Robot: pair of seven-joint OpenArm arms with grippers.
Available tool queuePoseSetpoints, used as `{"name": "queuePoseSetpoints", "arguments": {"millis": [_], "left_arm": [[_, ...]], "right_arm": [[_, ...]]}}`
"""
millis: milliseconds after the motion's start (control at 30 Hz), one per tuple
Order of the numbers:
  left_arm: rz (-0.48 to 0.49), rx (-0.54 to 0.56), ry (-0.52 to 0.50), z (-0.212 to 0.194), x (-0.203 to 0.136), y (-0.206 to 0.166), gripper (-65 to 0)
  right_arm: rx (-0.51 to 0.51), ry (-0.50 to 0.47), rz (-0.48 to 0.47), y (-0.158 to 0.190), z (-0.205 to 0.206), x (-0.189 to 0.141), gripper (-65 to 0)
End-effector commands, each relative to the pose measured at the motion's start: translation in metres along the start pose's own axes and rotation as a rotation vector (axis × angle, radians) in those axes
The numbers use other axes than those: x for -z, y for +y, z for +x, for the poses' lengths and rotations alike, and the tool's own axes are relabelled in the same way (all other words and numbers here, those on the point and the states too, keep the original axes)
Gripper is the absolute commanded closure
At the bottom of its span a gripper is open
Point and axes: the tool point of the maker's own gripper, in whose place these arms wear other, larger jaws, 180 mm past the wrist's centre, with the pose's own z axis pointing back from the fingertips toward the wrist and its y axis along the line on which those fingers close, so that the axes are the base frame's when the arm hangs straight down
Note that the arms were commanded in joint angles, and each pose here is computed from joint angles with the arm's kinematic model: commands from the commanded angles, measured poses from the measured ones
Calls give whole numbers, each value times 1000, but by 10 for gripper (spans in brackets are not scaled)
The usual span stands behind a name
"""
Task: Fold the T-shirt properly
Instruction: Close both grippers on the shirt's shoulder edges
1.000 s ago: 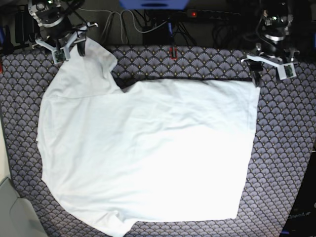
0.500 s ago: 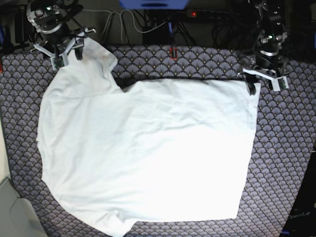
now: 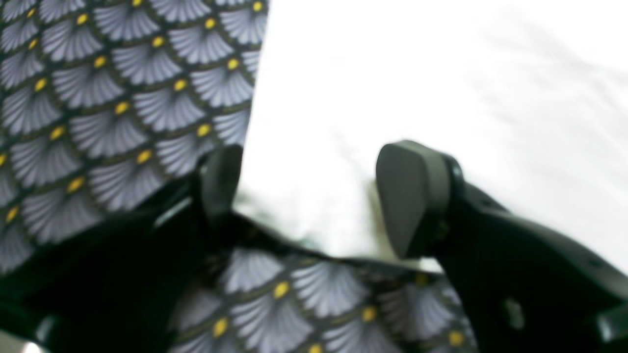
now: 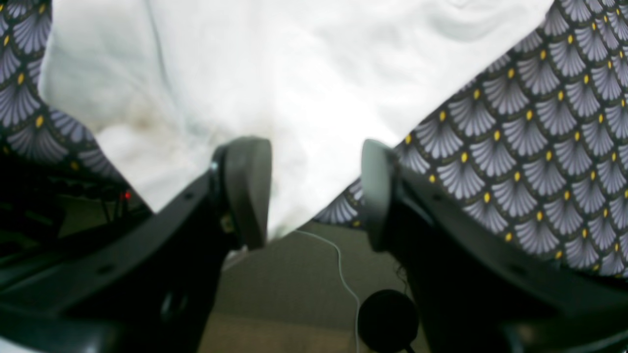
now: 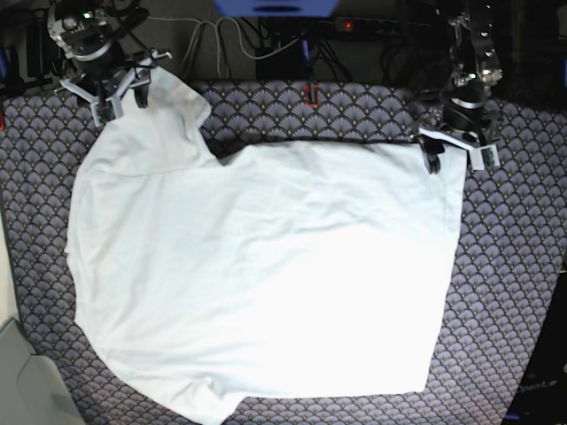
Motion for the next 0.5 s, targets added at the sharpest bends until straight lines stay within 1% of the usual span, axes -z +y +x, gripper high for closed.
{"name": "queuePoseSetpoints", "arguments": {"millis": [0,233,267,333,433,467], "left_arm": [[-17,7,-24,6,0,-4,-436],[-20,6,-20,4,0,-5,-430],[-20,6,-20,4,0,-5,-410],[-20,6,-20,4,0,-5,-325],[-18,5,-20,4,0,-5,-152],[-17,5,-20,4,0,-4,-104]], "right_arm": [[-5,-31,1,-1,7,-3,-305],[-5,-31,1,-1,7,-3,-304],[-5,-31,1,-1,7,-3,-304],[-5,-31,1,-1,7,-3,-304],[-5,-31,1,-1,7,-3,-304],[-5,-31,1,-1,7,-3,-304]]}}
